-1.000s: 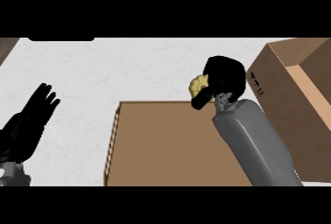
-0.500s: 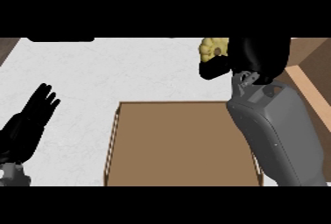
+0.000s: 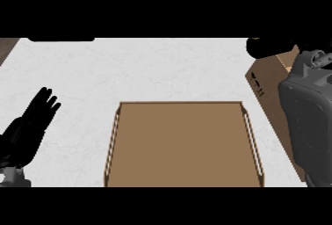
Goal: Pick the squash from the tray and place it in the cardboard box
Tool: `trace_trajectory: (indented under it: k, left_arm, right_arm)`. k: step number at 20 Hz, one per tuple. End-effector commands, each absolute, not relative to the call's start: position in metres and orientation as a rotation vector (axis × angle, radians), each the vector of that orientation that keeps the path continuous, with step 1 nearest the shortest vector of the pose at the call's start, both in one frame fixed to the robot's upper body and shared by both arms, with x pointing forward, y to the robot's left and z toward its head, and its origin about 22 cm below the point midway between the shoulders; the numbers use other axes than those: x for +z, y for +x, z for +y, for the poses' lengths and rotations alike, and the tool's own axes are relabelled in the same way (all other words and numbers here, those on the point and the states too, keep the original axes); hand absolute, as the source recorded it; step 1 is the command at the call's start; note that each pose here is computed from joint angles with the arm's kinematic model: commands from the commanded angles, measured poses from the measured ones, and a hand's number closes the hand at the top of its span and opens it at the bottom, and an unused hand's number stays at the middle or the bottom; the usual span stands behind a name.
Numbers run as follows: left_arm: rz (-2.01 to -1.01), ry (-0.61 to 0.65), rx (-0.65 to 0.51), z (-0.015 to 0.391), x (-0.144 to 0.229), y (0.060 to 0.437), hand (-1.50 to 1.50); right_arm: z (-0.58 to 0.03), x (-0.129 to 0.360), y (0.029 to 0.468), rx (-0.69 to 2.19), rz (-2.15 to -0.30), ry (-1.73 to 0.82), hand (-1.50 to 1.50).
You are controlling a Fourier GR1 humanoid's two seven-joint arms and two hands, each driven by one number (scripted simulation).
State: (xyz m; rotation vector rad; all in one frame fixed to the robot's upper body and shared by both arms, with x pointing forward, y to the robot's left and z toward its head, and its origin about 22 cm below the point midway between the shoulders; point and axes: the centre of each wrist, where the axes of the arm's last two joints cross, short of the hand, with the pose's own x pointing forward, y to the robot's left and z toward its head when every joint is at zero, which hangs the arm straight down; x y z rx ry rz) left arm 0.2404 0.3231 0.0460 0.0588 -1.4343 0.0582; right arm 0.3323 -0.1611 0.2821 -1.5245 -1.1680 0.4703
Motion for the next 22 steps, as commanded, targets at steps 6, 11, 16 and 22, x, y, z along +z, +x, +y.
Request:
trace_trajectory:
  k: [6, 11, 16, 22]
  left_arm:
    - [-1.444, 0.036, 0.057, 0.319, 0.066, 0.251, 0.0]
    - [-1.446, 0.05, 0.034, 0.325, 0.061, 0.241, 0.0]
    - [-1.446, 0.037, 0.037, 0.323, 0.043, 0.253, 0.0]
    - [-1.455, 0.059, 0.033, 0.309, 0.062, 0.252, 0.0]
  right_arm:
    - [-0.23, 0.281, 0.338, 0.47, -1.031, -1.565, 1.5]
    - [-0.257, 0.234, 0.352, 0.465, -1.045, -1.552, 1.5]
    - [-0.289, 0.204, 0.356, 0.466, -1.047, -1.504, 1.5]
    - [-0.312, 0.156, 0.353, 0.469, -0.935, -1.273, 1.5]
